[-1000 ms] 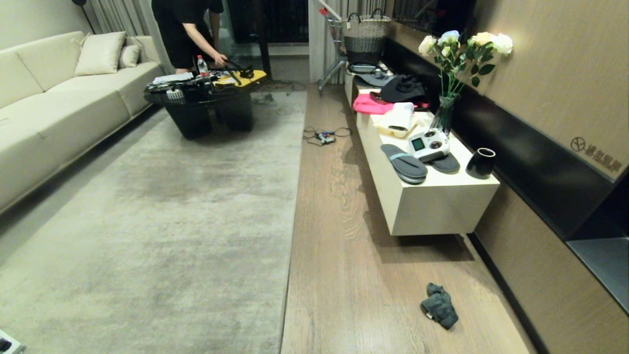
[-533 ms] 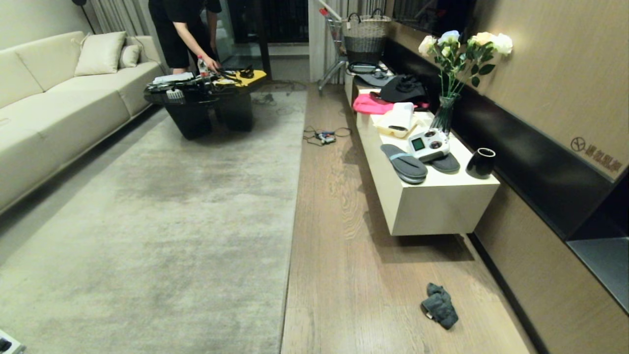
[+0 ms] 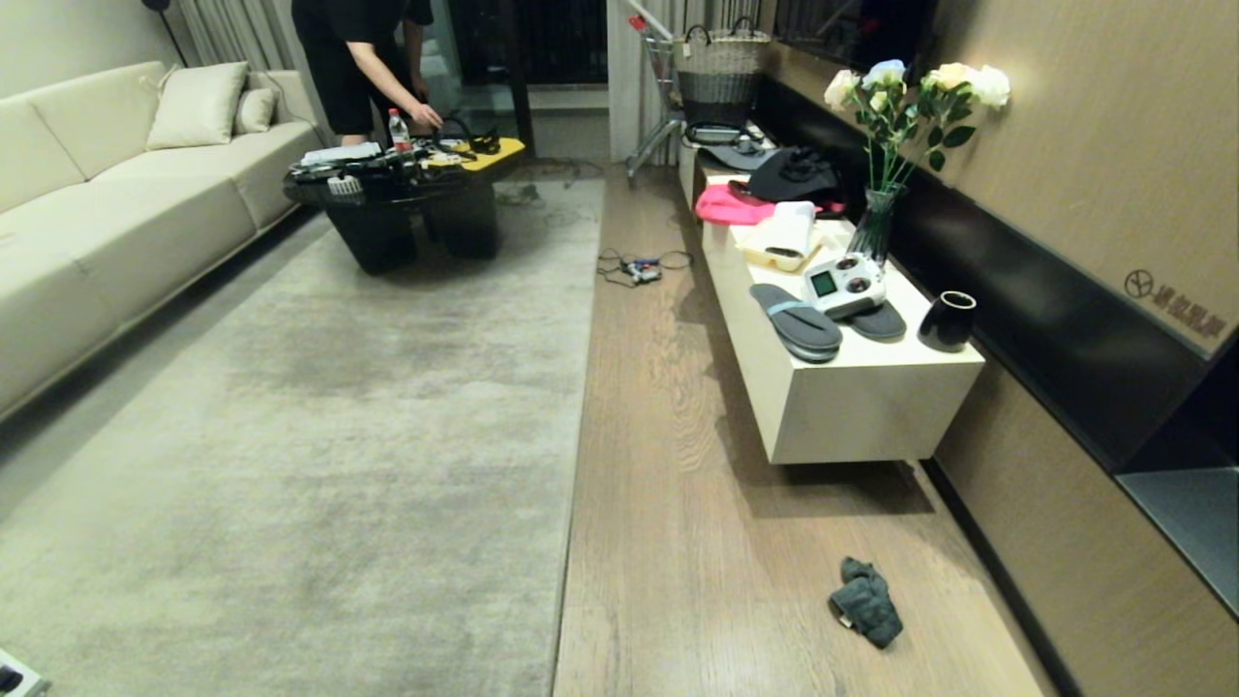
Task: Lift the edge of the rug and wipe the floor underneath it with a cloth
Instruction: Pick up the rag
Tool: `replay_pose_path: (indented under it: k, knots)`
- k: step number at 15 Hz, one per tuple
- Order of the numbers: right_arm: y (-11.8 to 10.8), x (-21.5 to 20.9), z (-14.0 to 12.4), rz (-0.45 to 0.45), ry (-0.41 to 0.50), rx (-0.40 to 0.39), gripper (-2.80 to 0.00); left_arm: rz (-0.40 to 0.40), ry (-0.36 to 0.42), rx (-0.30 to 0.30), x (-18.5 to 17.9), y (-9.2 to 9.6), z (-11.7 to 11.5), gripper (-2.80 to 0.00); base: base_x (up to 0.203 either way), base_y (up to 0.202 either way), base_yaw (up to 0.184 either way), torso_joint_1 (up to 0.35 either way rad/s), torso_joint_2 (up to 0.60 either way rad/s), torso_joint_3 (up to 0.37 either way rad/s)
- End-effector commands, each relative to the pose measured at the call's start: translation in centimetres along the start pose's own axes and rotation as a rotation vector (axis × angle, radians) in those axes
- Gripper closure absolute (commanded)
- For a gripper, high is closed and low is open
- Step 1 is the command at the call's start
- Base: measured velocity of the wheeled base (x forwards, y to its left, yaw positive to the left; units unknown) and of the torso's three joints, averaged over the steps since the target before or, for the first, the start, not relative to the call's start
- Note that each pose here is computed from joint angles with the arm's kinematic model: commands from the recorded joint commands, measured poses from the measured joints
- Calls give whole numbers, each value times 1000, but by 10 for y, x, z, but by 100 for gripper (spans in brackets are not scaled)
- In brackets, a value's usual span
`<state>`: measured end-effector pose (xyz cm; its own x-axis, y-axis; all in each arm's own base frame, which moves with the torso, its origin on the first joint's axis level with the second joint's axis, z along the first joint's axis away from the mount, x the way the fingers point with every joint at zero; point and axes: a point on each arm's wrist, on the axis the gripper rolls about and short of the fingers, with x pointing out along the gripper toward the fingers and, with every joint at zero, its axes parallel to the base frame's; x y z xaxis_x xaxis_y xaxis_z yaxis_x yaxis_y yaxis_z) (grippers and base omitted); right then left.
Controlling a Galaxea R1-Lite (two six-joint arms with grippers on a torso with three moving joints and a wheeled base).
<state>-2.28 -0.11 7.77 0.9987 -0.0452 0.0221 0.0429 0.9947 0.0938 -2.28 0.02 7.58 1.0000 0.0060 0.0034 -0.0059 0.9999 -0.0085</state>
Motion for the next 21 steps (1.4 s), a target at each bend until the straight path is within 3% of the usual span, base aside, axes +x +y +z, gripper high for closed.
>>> replay_pose_path:
  k: [1,21]
  knots:
    - [0,0,0,-1,1,1,0,0,2,1,0,0,0,0,0,0,0,2,2,-61]
    - [0,0,0,-1,-1,1,0,-1,2,-5,0,0,0,0,0,0,0,4,4,-189]
